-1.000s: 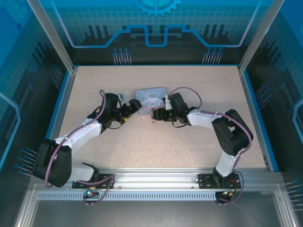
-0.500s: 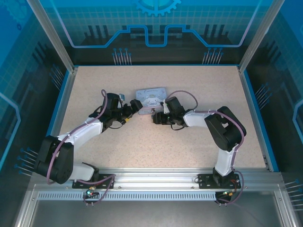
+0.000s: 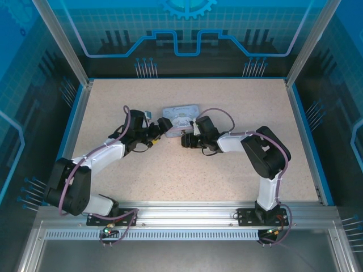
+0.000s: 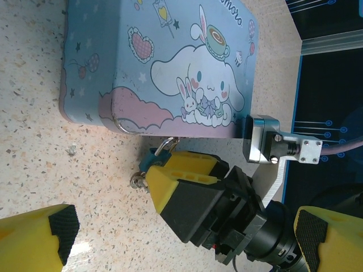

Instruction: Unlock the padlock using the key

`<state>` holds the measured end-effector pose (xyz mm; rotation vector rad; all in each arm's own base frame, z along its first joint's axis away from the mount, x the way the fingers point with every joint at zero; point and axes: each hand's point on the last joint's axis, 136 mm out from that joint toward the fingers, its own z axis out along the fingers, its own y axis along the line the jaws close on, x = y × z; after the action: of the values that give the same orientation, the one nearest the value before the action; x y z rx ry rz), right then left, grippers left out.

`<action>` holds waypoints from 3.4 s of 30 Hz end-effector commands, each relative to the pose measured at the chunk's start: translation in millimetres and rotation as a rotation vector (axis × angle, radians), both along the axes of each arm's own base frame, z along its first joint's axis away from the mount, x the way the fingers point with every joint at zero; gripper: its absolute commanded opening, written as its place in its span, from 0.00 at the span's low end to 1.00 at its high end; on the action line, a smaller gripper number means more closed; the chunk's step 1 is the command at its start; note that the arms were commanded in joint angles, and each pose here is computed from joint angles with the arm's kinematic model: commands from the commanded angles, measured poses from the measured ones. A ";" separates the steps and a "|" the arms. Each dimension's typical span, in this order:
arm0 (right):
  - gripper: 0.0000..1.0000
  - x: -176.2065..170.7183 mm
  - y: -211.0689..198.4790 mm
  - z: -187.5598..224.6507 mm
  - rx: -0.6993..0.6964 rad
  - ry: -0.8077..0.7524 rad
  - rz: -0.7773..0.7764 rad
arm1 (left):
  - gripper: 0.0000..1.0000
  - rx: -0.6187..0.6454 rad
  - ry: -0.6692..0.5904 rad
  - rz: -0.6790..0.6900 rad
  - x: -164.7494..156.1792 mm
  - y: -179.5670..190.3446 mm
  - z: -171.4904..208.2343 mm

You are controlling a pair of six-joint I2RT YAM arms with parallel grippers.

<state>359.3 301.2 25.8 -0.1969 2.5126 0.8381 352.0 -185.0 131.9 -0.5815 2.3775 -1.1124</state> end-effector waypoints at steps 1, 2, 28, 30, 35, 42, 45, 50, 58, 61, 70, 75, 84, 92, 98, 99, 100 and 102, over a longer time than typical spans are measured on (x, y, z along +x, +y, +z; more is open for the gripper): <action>0.41 -10.5 13.7 -17.1 -0.004 0.029 0.024 | 0.99 -0.033 -0.023 -0.009 8.7 -3.9 12.2; 0.41 -10.7 14.1 -17.2 -0.004 0.026 0.023 | 0.99 -0.032 -0.022 -0.010 9.0 -3.6 11.9; 0.33 -20.3 6.2 -33.4 -0.040 0.047 0.000 | 0.99 -0.058 -0.015 -0.001 15.4 -4.2 10.7; 0.32 -21.7 4.9 -34.7 -0.043 0.050 -0.001 | 0.99 -0.057 -0.017 -0.001 15.9 -4.0 11.1; 0.27 -25.2 2.4 -37.1 -0.048 0.058 -0.002 | 0.99 -0.058 -0.017 -0.001 16.8 -4.3 11.4; 0.20 -25.6 -1.7 -36.7 -0.050 0.057 -0.005 | 0.99 -0.062 -0.020 -0.001 17.9 -4.9 12.9; 0.17 -25.9 -2.5 -35.5 -0.048 0.056 -0.004 | 0.99 -0.062 -0.023 -0.001 18.6 -5.1 14.0; 0.07 -25.7 -6.5 -32.5 -0.044 0.054 -0.012 | 0.99 -0.053 -0.026 0.004 19.4 -3.7 13.6; 0.00 -27.0 -16.1 -25.8 -0.007 0.054 -0.045 | 0.99 -0.004 -0.049 0.019 20.1 3.3 16.9; 0.00 -26.4 -22.7 -24.7 0.012 0.059 -0.066 | 0.99 0.012 -0.057 0.024 19.1 5.6 19.1; 0.00 -20.8 -37.8 -17.6 0.074 0.079 -0.109 | 0.99 0.193 -0.071 0.001 14.0 6.3 15.3; 0.00 -20.0 -43.8 -16.0 0.090 0.091 -0.127 | 0.99 0.326 -0.055 -0.017 15.2 5.5 4.5; 0.00 -22.7 -46.5 -11.8 0.131 0.099 -0.139 | 0.99 0.457 -0.004 -0.058 15.7 6.4 -24.9; 0.00 -25.1 -41.6 1.9 0.181 0.076 -0.092 | 0.99 0.516 0.033 -0.086 11.3 7.3 -43.5; 0.00 -26.9 -45.6 9.0 0.207 0.066 -0.073 | 0.99 0.529 0.068 -0.093 10.1 7.3 -55.6; 0.00 -26.8 -46.8 11.3 0.214 0.061 -0.071 | 0.99 0.534 0.073 -0.094 10.2 7.7 -57.7; 0.00 -26.9 -47.9 12.8 0.221 0.058 -0.071 | 0.99 0.534 0.076 -0.094 10.3 7.6 -58.2; 0.00 -27.0 -49.6 16.5 0.236 0.052 -0.065 | 0.99 0.535 0.083 -0.094 10.6 7.6 -60.5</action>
<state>330.7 253.3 26.9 0.0201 2.4806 1.0662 358.8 -178.2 71.1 -0.3490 2.6361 -0.4862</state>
